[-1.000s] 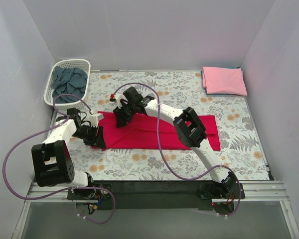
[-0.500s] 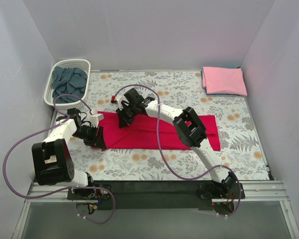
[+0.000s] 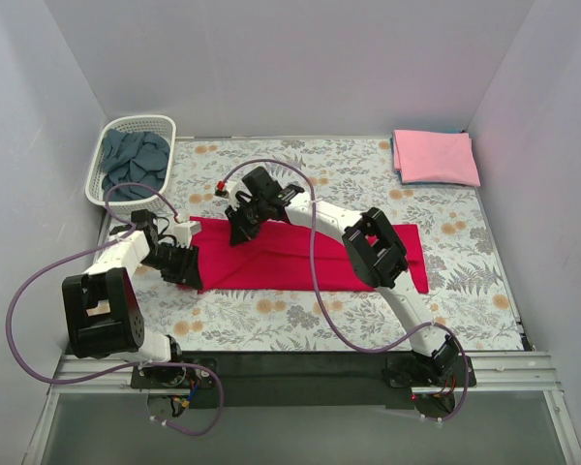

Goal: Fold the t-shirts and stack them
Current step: Fold the tshirt

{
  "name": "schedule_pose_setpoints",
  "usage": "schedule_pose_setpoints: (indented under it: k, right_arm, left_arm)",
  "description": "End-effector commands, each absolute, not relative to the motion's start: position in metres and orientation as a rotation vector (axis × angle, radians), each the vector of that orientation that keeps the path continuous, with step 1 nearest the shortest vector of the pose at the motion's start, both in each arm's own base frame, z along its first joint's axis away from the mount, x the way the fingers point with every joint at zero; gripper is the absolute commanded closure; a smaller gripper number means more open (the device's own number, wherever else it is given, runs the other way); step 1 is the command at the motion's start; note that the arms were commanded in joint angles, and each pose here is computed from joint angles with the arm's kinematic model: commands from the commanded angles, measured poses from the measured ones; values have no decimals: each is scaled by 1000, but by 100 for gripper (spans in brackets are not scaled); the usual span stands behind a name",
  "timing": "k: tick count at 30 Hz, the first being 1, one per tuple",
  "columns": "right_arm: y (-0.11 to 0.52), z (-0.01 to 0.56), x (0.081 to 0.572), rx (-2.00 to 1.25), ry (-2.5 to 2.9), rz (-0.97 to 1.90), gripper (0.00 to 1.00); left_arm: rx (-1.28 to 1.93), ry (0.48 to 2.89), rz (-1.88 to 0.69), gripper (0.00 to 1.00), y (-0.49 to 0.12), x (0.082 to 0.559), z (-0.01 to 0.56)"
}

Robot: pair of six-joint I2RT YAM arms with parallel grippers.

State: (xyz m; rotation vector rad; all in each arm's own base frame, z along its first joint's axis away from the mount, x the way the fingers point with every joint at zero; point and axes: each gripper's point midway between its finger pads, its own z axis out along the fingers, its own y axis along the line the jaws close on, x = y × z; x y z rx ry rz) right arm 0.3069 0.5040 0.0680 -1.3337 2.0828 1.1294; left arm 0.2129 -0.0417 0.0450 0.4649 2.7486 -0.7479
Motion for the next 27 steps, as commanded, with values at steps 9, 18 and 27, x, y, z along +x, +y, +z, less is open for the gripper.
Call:
schedule_pose_setpoints:
  k: [9,18,27]
  right_arm:
    - [507,108,302,-1329,1997,1170,99]
    - [503,107,301,-1324,2012,1167,99]
    - [490,114,303,-1286,2035,1196,99]
  left_arm:
    - [519,2758,-689,68,-37,211,32]
    - [512,2752,-676,91,-37,215,36]
    - [523,2745,-658,100,-35,225,59]
